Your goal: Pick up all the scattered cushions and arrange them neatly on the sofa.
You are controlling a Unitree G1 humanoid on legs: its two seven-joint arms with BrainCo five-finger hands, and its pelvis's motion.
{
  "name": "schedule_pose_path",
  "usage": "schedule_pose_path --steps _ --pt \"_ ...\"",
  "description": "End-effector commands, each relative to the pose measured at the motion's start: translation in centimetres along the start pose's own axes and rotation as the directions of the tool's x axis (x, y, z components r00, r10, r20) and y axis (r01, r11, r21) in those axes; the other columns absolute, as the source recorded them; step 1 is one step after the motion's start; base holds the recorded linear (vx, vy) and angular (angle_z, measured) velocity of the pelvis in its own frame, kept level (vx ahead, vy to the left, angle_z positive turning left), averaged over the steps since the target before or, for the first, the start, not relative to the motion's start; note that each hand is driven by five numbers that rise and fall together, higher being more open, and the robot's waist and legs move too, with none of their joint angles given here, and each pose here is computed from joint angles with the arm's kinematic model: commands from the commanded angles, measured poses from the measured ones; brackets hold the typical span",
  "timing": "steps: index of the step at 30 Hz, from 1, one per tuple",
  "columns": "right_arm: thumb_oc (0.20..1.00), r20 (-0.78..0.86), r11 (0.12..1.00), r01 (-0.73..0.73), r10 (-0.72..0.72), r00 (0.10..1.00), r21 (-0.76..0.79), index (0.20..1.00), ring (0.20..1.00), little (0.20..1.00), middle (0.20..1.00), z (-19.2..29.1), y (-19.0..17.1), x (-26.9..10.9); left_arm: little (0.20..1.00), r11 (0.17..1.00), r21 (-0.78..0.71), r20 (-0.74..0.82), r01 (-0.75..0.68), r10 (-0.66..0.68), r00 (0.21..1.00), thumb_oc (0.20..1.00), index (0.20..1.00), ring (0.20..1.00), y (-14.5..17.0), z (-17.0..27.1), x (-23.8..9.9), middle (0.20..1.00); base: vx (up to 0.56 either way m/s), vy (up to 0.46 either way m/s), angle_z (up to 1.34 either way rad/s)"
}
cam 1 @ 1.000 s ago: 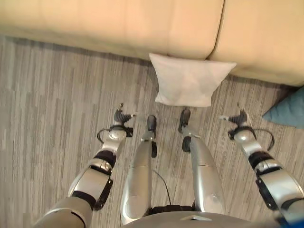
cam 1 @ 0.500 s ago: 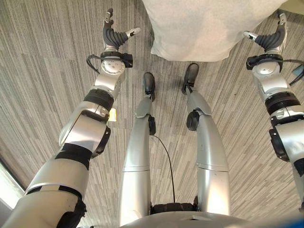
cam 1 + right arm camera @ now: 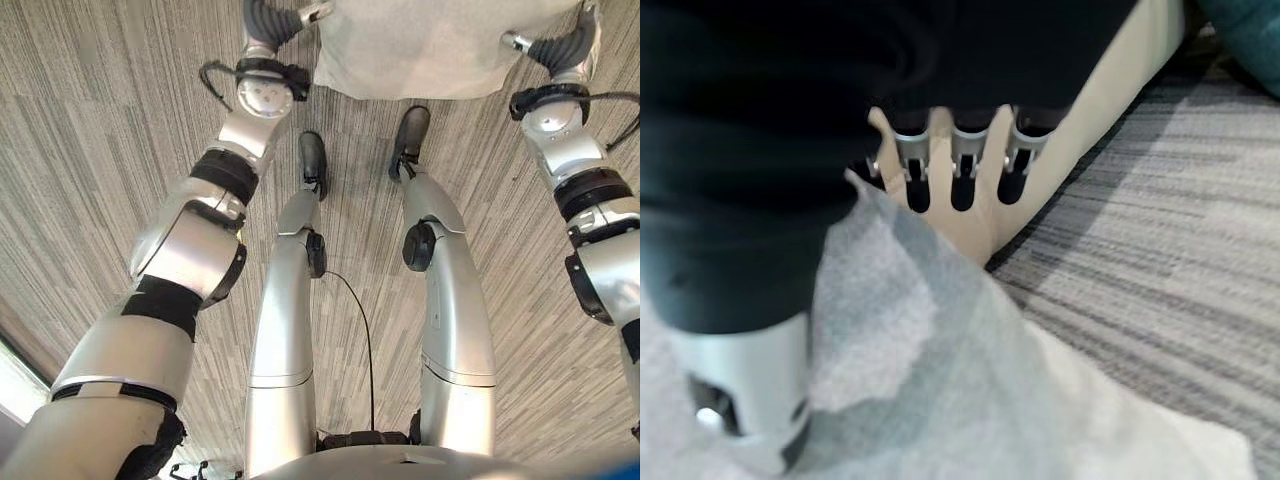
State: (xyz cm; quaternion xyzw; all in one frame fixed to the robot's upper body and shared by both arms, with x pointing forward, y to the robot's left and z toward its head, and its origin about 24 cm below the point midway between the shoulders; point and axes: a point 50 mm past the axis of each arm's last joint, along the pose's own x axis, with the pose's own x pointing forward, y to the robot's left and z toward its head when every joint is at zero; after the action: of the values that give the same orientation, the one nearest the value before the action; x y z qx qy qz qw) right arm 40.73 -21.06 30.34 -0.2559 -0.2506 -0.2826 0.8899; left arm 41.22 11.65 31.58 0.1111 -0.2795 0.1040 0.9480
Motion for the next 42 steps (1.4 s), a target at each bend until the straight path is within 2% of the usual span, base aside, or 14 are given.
schedule_pose_path --steps 1,2,4,5,6,7,11,17,19,25,29,34,38,42 --pt "1.0 0.111 0.985 -0.165 0.159 0.981 0.05 1.0 1.0 1.0 1.0 1.9 5.0 -3.2 1.0 0.999 -0.042 -0.145 -0.011 0.004 0.989 1.0 1.0 1.0 -0.8 -4.8 -2.4 1.0 0.0 -0.035 -0.04" --pt "1.0 0.19 0.976 -0.196 0.176 0.966 0.092 1.0 1.0 1.0 1.0 4.9 6.0 -3.4 1.0 0.987 -0.158 -0.147 -0.001 -0.023 0.989 1.0 1.0 1.0 -2.2 -3.6 -2.3 1.0 0.0 -0.025 -0.04" --pt "1.0 0.236 0.967 -0.209 0.17 0.957 0.149 1.0 1.0 1.0 1.0 7.0 6.5 -3.5 1.0 0.973 -0.229 -0.124 0.021 -0.051 0.991 1.0 1.0 1.0 -3.2 -2.3 -2.1 1.0 0.0 -0.007 -0.06" --pt "0.2 0.305 0.941 -0.239 0.16 0.939 0.241 0.2 0.2 0.2 0.2 9.9 6.9 -4.1 0.57 0.948 -0.314 -0.066 0.055 -0.08 0.995 0.57 0.57 0.57 -4.2 -0.3 -2.1 0.57 0.0 -0.002 -0.07" --pt "0.2 0.305 0.941 -0.239 0.16 0.939 0.241 0.2 0.2 0.2 0.2 9.9 6.9 -4.1 0.482 0.948 -0.314 -0.066 0.055 -0.08 0.995 0.482 0.482 0.482 -4.2 -0.3 -2.1 0.482 0.0 -0.01 -0.07" --pt "0.2 0.33 0.932 -0.25 0.157 0.931 0.261 0.2 0.2 0.2 0.2 10.7 7.0 -4.3 0.2 0.939 -0.339 -0.05 0.06 -0.082 0.995 0.2 0.2 0.2 -4.3 0.2 -2.1 0.2 0.01 -0.011 -0.05" --pt "0.2 0.432 0.877 -0.28 0.094 0.897 0.391 0.2 0.2 0.2 0.2 13.8 6.1 -5.3 0.2 0.881 -0.466 0.032 0.073 -0.066 0.997 0.2 0.2 0.2 -4.4 2.3 -2.5 0.2 0.0 -0.005 -0.01" --pt "0.2 0.463 0.859 -0.252 0.02 0.886 0.445 0.2 0.2 0.2 0.2 13.2 4.4 -6.0 0.2 0.848 -0.527 0.075 0.061 -0.025 0.997 0.2 0.2 0.2 -3.2 2.0 -3.7 0.2 -0.02 -0.018 -0.02" --pt "0.2 0.442 0.851 -0.244 0.016 0.897 0.465 0.2 0.2 0.2 0.2 11.6 4.3 -6.8 0.2 0.833 -0.55 0.066 0.058 -0.025 0.998 0.2 0.2 0.2 -3.1 1.0 -5.0 0.2 -0.02 -0.033 0.02" --pt "0.2 0.397 0.856 -0.298 0.121 0.91 0.422 0.2 0.2 0.2 0.2 4.6 4.0 -11.5 0.2 0.882 -0.466 0.127 0.077 -0.02 0.992 0.2 0.2 0.2 -1.3 -1.8 -10.3 0.2 0.0 -0.057 0.14" --pt "0.2 0.278 0.798 -0.349 0.236 0.931 0.492 0.2 0.2 0.2 0.2 -0.1 3.9 -16.6 0.2 0.898 -0.43 0.04 0.096 -0.087 0.995 0.2 0.2 0.2 -0.7 -5.5 -15.1 0.2 0.07 -0.041 0.12" --pt "0.2 0.2 0.782 -0.38 0.324 0.925 0.493 0.2 0.2 0.2 0.2 -3.2 2.7 -20.5 0.2 0.918 -0.384 -0.071 0.102 -0.139 0.988 0.2 0.2 0.2 0.5 -8.5 -19.5 0.2 0.15 -0.048 0.07" --pt "0.2 0.122 0.822 -0.366 0.349 0.929 0.436 0.2 0.2 0.2 0.2 -5.7 0.5 -22.6 0.2 0.933 -0.35 -0.191 0.081 -0.156 0.969 0.2 0.2 0.2 1.8 -10.8 -22.7 0.2 0.23 -0.102 0.46" --pt "0.2 0.098 0.83 -0.349 0.341 0.935 0.436 0.2 0.2 0.2 0.2 -6.1 0.2 -22.9 0.2 0.94 -0.334 -0.226 0.067 -0.149 0.963 0.2 0.2 0.2 2.2 -11.4 -23.3 0.2 0.11 0.036 0.08"
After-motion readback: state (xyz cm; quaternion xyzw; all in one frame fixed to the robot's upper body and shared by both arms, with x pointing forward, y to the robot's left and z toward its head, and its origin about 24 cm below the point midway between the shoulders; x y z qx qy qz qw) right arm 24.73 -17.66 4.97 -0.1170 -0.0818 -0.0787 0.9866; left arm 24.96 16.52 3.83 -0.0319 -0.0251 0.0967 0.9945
